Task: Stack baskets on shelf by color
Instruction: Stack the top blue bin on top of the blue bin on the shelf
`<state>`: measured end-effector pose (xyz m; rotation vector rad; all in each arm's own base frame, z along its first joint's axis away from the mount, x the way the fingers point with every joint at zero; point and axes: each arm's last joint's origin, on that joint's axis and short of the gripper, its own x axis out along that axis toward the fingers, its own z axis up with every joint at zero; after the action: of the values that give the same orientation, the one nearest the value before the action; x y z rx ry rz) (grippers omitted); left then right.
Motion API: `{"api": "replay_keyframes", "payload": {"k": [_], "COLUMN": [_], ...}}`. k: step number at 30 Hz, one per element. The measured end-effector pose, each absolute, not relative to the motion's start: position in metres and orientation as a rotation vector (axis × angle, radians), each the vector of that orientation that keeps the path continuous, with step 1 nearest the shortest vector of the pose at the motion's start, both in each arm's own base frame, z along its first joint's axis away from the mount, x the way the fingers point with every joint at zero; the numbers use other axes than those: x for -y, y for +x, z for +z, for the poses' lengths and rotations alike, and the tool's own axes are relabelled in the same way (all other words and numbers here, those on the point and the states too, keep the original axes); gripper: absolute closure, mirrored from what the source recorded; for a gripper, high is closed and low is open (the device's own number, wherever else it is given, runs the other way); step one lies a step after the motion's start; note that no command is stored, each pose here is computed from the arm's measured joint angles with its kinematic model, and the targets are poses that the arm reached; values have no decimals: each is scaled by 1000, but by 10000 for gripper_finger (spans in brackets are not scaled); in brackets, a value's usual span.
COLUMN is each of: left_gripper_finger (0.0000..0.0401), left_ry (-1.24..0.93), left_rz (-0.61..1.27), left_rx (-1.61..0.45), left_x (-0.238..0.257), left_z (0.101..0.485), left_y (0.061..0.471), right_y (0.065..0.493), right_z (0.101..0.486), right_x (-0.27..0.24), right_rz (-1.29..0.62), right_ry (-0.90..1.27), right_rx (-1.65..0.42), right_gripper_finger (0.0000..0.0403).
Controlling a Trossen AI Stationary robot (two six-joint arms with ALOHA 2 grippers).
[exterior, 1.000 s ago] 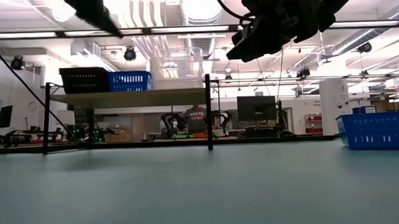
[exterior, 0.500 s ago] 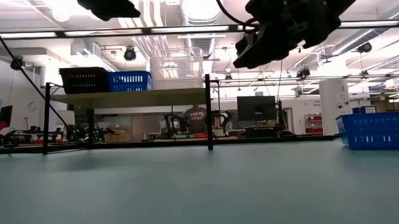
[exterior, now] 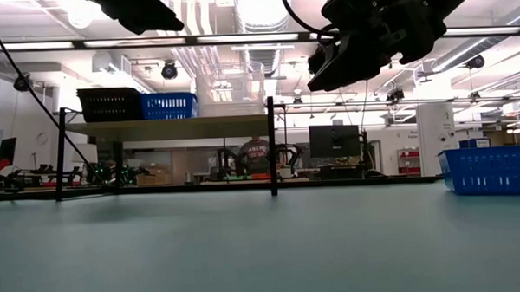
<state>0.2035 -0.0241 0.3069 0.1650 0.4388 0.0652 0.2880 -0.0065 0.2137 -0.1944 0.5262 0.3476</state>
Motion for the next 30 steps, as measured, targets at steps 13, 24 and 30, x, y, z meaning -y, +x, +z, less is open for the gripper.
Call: {"api": "replay_keyframes", "payload": {"k": [13, 24, 30], "left_gripper_finger": [244, 285, 330], "left_ry": [316, 450, 449], "left_rz": [37, -253, -231], "left_rx": [-380, -169, -90], "left_x": [25, 43, 40], "left_z": [300, 304, 288], "left_y": [206, 202, 187], "right_y": [291, 290, 281], "right_z": [218, 220, 232], "right_x": [5, -33, -48], "right_rz": [332, 323, 182], "right_ry": [-180, 32, 213], "right_rx": [-478, -518, -797], "right_gripper_finger": [394, 394, 394]}}
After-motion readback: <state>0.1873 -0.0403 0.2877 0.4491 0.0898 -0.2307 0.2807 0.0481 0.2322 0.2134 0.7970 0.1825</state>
